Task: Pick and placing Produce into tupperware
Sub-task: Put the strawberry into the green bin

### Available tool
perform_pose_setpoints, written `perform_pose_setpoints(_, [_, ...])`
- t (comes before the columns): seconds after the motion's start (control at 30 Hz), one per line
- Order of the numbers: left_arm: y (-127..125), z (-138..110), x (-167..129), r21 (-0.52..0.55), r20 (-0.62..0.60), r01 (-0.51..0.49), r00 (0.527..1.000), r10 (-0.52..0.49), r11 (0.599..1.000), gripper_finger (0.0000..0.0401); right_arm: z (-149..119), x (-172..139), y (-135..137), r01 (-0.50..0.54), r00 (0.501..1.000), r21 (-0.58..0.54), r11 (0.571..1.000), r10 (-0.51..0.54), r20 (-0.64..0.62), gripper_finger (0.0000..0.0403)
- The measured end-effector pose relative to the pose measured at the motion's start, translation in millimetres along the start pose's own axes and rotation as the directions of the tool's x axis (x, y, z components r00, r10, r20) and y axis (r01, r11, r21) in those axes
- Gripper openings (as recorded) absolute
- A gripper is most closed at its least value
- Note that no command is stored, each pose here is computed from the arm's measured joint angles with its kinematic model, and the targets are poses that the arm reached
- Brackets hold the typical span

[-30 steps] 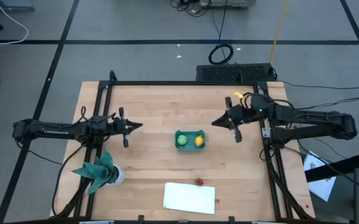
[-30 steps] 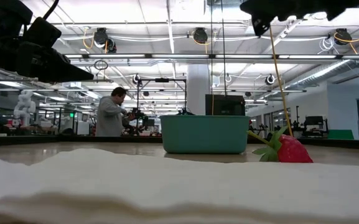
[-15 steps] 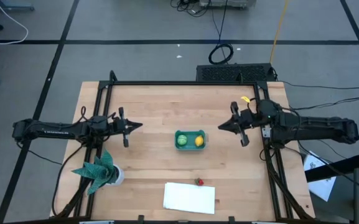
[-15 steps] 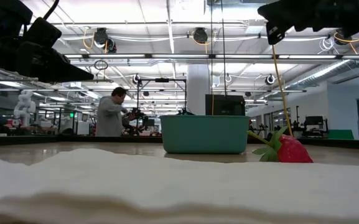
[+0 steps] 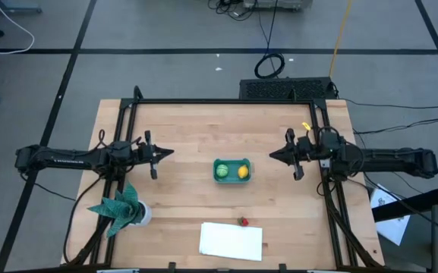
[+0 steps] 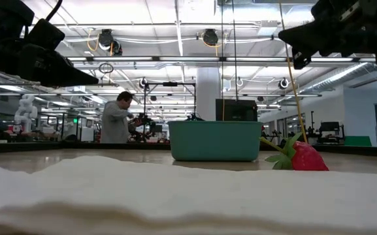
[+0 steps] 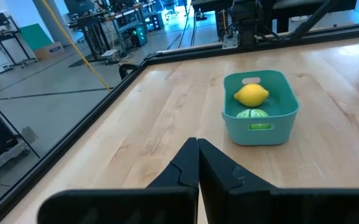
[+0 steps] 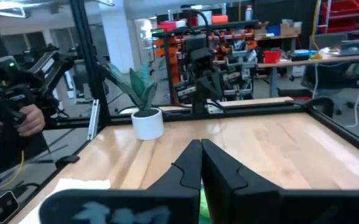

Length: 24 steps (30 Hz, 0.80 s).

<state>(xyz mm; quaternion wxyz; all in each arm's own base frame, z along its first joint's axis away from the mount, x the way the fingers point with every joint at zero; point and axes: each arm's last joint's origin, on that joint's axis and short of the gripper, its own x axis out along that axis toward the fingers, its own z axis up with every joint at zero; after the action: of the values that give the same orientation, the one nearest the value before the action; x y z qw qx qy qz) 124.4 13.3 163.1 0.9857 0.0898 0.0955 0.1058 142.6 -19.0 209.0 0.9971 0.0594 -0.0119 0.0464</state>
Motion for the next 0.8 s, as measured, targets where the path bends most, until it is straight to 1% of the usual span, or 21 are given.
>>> perform_pose_setpoints(0.13, [0,0,0,-0.003,-0.002,0.000,1.000,0.000,1.000,0.0001,-2,-3,1,0.050,0.999,0.032,0.998,-0.051,0.012,0.0000])
perform_pose_setpoints(0.3, [0,-1,0,-0.015,-0.008,0.001,1.000,-0.001,1.000,0.0001,-8,-5,9,0.057,0.997,-0.010,0.998,-0.057,-0.055,0.0000])
perform_pose_setpoints(0.47, [0,-1,0,-0.020,-0.009,0.001,1.000,-0.001,1.000,0.0001,-10,-4,15,0.074,0.995,-0.045,0.996,-0.077,-0.059,0.0000])
perform_pose_setpoints(0.8, [0,-1,0,-0.021,-0.008,0.001,1.000,-0.001,1.000,0.0001,-12,-4,24,0.014,0.996,-0.100,0.995,-0.022,-0.082,0.0000])
